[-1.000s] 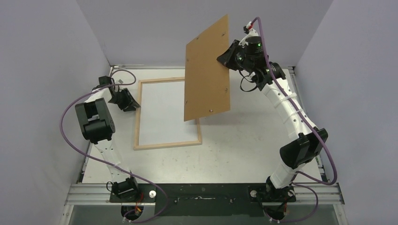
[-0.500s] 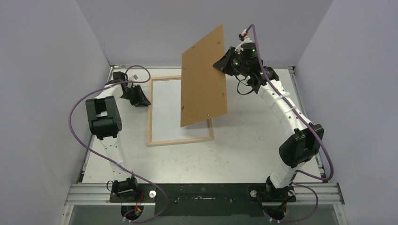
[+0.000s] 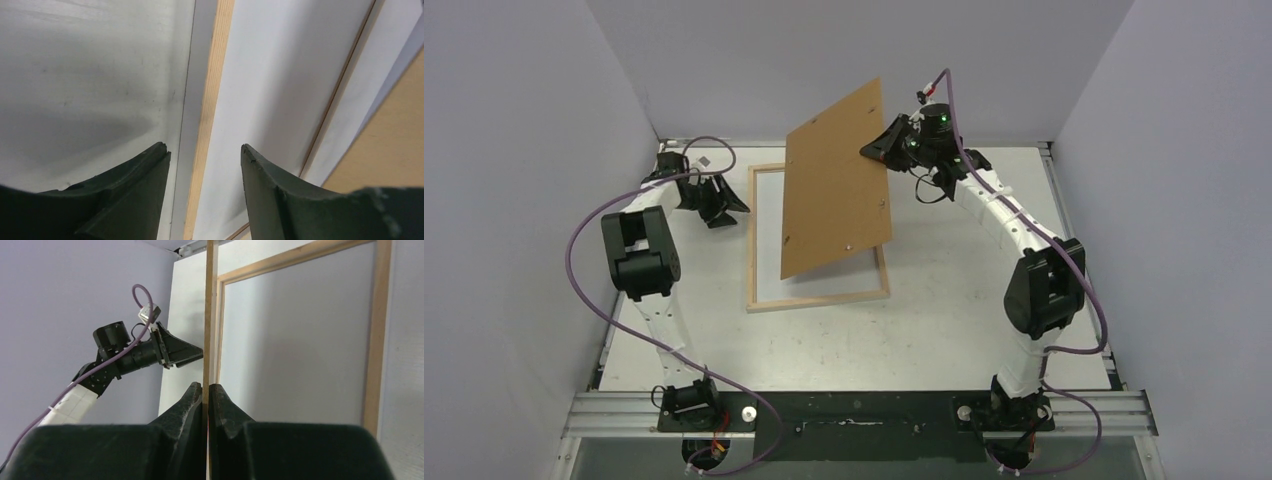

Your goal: Put the photo into the frame

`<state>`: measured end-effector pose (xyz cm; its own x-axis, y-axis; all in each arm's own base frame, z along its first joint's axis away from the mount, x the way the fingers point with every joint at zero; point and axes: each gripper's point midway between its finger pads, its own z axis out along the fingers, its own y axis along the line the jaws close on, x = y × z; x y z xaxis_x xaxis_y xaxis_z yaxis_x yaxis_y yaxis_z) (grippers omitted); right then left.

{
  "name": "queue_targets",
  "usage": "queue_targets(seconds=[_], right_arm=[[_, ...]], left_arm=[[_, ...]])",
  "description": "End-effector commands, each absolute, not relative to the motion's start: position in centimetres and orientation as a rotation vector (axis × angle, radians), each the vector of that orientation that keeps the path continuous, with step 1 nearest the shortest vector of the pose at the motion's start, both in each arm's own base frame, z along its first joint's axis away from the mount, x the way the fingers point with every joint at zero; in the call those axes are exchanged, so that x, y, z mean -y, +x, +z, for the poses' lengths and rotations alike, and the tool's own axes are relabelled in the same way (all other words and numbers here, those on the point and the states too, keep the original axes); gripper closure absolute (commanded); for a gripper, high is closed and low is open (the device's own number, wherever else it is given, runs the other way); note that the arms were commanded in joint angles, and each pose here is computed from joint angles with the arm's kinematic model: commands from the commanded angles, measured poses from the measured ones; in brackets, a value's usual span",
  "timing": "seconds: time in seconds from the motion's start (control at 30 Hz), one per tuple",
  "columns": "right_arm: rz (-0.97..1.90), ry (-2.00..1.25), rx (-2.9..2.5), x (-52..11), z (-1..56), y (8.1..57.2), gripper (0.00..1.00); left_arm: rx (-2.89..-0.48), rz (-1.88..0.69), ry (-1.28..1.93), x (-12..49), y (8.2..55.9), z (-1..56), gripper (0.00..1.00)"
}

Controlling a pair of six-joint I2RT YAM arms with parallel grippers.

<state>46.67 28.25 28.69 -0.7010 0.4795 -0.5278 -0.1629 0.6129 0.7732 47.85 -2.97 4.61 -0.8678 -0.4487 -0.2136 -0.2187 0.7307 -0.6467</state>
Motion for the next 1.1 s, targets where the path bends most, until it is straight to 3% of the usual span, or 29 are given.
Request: queue_targets(seconds=[0.0, 0.43, 1.07], right_arm=[[1.277, 0.198, -1.929, -29.6, 33.2, 47.2, 1.0], [1.326, 0.151, -1.952, -30.8, 28.5, 47.6, 1.0], [1.47, 0.236, -1.897, -31.8, 25.5, 48.0, 1.0]], left_arm=[[-2.394, -0.939, -0.542, 1.5, 49.4, 11.0, 0.47], [-2.366, -0.919, -0.737, 1.7, 48.0, 10.3, 0.48], [-2.335, -0.94, -0.824, 2.7, 47.6, 6.5, 0.67]])
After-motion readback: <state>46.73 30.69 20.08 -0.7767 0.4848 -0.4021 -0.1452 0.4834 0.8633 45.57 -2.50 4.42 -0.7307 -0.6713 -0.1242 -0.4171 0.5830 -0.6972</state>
